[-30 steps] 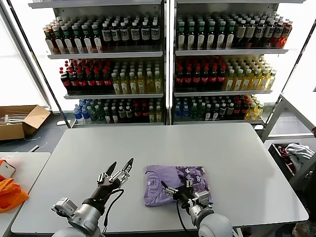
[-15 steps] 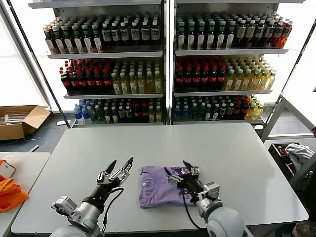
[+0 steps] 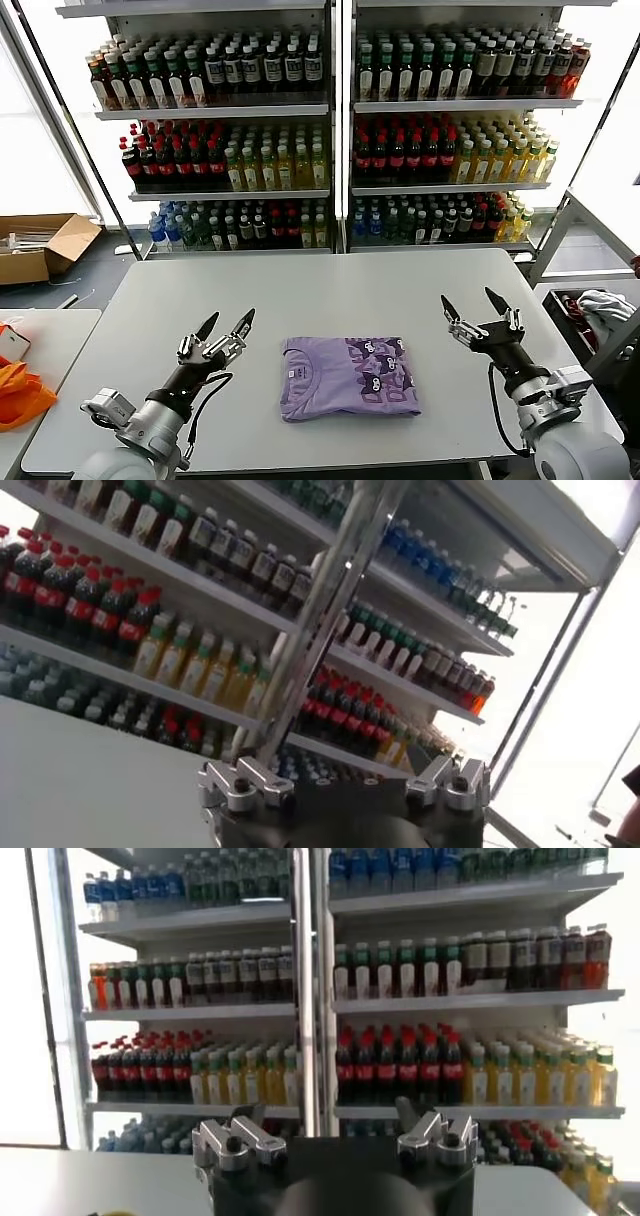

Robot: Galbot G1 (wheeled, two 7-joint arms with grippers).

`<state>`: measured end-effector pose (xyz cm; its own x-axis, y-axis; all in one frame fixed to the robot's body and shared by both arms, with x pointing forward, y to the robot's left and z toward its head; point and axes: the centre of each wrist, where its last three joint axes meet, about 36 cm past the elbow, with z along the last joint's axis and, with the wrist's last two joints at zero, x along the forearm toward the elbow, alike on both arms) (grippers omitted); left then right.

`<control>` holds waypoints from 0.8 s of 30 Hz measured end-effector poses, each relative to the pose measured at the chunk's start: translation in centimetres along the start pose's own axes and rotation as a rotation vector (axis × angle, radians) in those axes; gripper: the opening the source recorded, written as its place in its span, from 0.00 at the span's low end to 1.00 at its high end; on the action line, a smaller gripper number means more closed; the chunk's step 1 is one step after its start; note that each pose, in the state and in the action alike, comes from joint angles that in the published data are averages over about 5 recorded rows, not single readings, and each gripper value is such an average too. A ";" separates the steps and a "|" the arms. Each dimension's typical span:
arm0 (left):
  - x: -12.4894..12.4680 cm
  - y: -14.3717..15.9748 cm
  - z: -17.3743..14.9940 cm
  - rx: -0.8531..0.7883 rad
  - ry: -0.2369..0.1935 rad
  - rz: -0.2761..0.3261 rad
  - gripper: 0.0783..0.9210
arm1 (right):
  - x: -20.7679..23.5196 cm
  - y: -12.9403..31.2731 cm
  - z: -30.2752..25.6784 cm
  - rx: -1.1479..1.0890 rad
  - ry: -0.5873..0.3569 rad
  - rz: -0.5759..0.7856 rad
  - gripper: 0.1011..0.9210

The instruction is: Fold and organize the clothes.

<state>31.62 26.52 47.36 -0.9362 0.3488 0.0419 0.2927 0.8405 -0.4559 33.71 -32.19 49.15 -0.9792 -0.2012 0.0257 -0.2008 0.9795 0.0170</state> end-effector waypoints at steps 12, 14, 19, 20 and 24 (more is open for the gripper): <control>1.0 0.8 -2.0 -0.081 -0.032 0.005 0.88 | 2.7 -2.6 0.9 0.025 -0.007 0.064 0.88; 1.4 1.0 -2.3 -0.092 -0.034 0.003 0.88 | 3.1 -2.8 1.2 0.026 0.000 0.068 0.88; 2.2 1.4 -3.0 -0.119 -0.045 -0.006 0.88 | 3.6 -2.9 1.6 0.023 0.008 0.067 0.88; 2.3 1.5 -3.2 -0.125 -0.047 -0.008 0.88 | 3.7 -2.9 1.7 0.023 0.009 0.068 0.88; 2.9 1.6 -3.5 -0.144 -0.055 -0.013 0.88 | 3.9 -3.1 2.1 0.022 0.013 0.078 0.88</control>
<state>30.10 30.33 49.85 -0.9481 0.3180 -0.0037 0.3021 0.8969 -0.3231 30.41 -35.95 47.07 -0.9914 -0.1244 0.0393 -0.1248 0.9921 -0.0079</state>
